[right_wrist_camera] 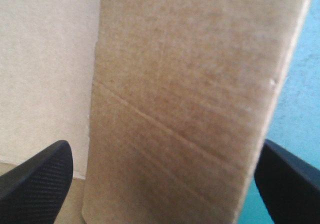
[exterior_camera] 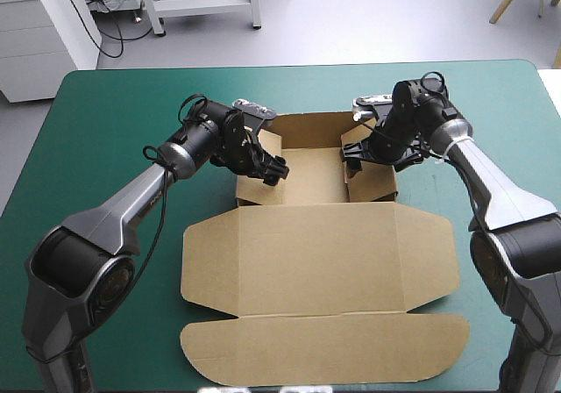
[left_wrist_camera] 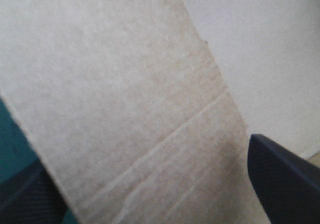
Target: Fold the box
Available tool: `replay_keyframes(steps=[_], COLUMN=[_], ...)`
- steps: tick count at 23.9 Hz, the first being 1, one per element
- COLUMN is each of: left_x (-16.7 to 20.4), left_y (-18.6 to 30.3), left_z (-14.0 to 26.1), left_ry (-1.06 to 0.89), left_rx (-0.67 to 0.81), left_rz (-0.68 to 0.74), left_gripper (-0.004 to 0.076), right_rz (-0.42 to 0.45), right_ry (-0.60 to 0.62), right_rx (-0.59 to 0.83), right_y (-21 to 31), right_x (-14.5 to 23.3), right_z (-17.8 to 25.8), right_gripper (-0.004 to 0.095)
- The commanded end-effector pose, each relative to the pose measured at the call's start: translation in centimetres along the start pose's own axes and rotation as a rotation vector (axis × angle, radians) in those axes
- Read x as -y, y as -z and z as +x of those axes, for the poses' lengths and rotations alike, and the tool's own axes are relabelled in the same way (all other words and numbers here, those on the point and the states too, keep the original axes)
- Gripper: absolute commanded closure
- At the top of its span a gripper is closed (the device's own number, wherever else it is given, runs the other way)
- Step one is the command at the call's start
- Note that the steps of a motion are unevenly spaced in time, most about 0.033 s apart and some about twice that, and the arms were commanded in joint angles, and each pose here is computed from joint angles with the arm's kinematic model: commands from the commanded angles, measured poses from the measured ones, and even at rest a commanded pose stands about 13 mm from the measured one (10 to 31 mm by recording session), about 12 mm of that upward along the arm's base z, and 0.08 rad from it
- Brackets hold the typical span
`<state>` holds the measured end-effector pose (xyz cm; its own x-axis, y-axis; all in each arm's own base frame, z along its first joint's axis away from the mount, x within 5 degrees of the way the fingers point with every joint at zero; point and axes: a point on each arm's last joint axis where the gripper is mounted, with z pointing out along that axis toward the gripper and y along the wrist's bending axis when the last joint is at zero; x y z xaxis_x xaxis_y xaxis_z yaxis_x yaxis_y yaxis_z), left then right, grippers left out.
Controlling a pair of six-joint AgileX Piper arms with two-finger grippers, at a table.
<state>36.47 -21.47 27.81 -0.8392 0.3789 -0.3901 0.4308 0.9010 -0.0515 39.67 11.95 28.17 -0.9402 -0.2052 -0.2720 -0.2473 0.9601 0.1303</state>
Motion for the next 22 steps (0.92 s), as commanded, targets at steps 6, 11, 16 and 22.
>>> replay_keyframes(steps=[6, 11, 16, 22], left_x=[-0.4, -1.0, -2.1, -2.6], left_y=[12.6, 21.8, 28.9, 31.4], left_z=[-0.4, 2.9, 9.1, 13.3], left_ry=[-0.042, -0.109, -0.182, -0.195], left_rx=[0.349, 0.531, 0.521, 0.54], left_rz=[-0.062, -0.111, -0.197, -0.217], left_gripper=[0.0087, 0.015, 0.0278, 0.0419], right_rz=[0.033, 0.029, 0.081, 0.08], right_ry=[0.056, 0.072, 0.088, 0.087], right_rx=[0.326, 0.497, 0.574, 0.564], right_y=[11.8, 18.3, 21.2, 20.6], right_x=[-0.9, -1.6, -1.4, -1.3], right_z=[1.7, 4.6, 6.4, 5.9], right_gripper=[0.0003, 0.0006, 0.0007, 0.0007])
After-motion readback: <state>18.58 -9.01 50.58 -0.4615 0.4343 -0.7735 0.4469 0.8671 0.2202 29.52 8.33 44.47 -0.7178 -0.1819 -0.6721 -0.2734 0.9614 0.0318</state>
